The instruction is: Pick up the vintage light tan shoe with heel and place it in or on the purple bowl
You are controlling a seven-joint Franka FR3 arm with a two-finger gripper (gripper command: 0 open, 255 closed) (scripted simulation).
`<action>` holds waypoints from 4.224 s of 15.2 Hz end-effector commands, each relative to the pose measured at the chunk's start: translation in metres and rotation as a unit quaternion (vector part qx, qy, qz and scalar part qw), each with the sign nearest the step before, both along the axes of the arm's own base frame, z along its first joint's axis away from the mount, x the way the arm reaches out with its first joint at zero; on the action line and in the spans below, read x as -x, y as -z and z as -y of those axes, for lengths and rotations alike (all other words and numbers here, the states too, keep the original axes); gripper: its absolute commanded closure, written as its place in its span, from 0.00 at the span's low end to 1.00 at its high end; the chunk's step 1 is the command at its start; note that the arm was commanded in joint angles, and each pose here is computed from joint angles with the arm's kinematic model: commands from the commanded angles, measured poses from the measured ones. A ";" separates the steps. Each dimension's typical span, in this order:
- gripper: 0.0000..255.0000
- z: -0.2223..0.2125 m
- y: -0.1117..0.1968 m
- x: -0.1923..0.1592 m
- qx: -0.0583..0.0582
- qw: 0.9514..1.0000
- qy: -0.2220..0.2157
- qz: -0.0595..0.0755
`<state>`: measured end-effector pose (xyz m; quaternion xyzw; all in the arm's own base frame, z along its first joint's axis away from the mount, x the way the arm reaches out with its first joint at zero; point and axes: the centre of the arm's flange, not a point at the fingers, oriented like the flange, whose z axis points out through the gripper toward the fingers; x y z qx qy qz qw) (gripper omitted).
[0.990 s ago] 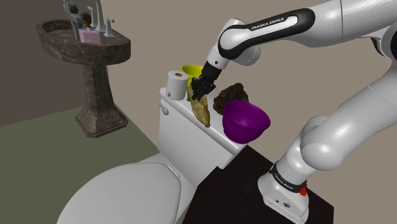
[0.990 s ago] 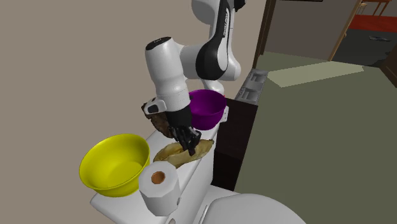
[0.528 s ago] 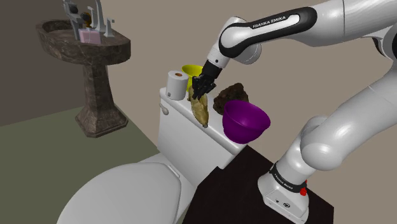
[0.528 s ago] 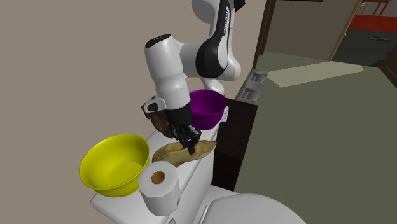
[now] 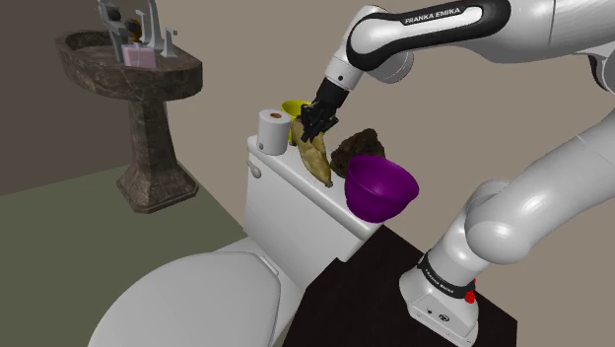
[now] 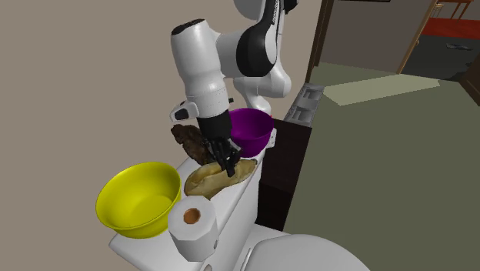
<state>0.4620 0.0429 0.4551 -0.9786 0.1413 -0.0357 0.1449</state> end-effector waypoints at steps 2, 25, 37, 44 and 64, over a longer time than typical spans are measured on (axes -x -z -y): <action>1.00 0.000 -0.016 0.000 0.000 1.000 0.000 0.000; 1.00 0.000 -0.138 0.000 0.000 1.000 0.000 0.000; 1.00 0.017 -0.162 0.143 0.000 1.000 0.000 0.000; 1.00 0.025 -0.166 0.214 0.000 1.000 0.000 0.000; 1.00 0.025 -0.072 0.214 0.000 1.000 0.000 0.000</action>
